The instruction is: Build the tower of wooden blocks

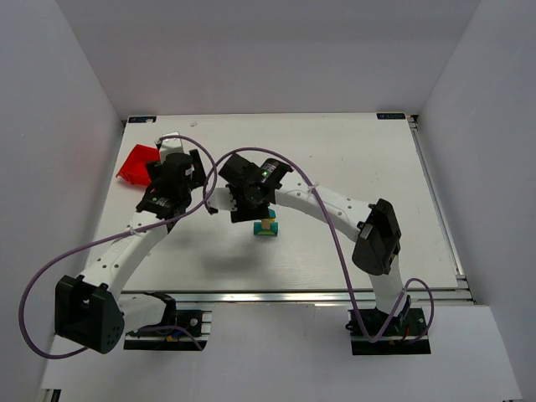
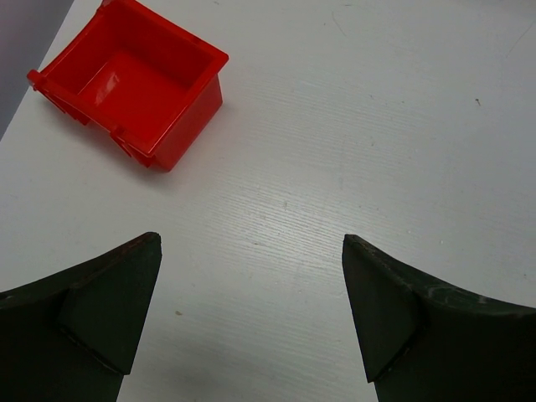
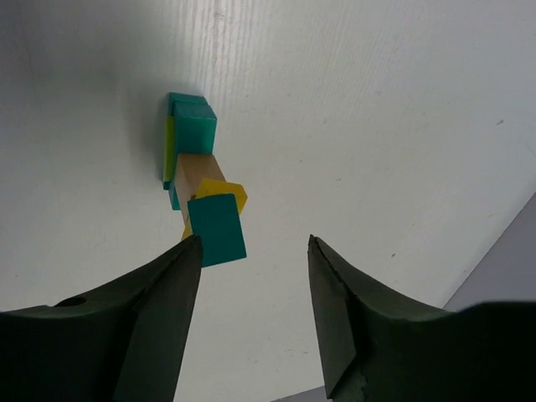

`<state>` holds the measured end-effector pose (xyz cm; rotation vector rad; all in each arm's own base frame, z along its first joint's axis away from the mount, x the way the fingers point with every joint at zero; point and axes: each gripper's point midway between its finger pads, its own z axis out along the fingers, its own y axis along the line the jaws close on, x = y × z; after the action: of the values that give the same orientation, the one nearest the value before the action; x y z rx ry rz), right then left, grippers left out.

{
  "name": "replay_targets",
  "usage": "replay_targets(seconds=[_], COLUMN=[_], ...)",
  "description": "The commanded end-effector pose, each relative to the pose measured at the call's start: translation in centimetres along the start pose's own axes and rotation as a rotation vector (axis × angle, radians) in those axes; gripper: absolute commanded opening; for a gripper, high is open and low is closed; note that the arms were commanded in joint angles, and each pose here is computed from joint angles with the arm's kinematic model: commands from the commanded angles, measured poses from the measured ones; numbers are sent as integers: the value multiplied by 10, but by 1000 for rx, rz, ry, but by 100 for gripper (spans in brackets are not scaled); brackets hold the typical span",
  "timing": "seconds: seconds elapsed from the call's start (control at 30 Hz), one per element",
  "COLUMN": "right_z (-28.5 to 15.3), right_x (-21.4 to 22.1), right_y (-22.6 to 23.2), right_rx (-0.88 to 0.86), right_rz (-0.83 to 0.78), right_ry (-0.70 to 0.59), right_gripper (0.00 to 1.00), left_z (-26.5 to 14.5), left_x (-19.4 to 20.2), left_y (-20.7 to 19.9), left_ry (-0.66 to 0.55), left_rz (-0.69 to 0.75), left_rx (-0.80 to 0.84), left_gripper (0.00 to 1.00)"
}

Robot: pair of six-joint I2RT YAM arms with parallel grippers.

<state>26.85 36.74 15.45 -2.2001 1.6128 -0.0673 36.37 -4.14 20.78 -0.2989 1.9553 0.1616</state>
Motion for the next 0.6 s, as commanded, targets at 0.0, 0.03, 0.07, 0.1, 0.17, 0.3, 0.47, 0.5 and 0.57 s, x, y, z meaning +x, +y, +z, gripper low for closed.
replay_targets(seconds=[0.0,0.03,0.07,0.1,0.17,0.3,0.47,0.5,0.57], right_z=[-26,-35,-43,-49,-65,-85,-96,-96,-107], right_x=[-25,-32,-35,-38,-46,-43,-8,-2,10], right_y=[-27,-36,-39,-41,-50,-61,-36,-30,-22], right_rx=[100,129,140,150,193,268,325,327,336], right_rz=[52,67,74,94,132,339,567,580,588], right_ry=[-102,-129,-151,-170,-226,-319,-511,-521,-563], right_gripper=[63,65,72,74,83,89,89,89,89], left_z=[-9,-11,-13,-16,-21,-30,-33,-33,-31], left_x=[-16,-19,-19,-24,-28,-37,-39,-38,-35], left_y=[-5,-5,-7,-7,-6,-11,-19,-21,-23], left_ry=[-37,-40,-38,-50,-59,-67,-68,-66,-58], left_rz=[-31,-35,-40,-53,-61,-83,-80,-79,-66], left_rx=[44,51,62,69,79,120,170,181,192], left_gripper=[98,98,98,98,98,98,98,98,98])
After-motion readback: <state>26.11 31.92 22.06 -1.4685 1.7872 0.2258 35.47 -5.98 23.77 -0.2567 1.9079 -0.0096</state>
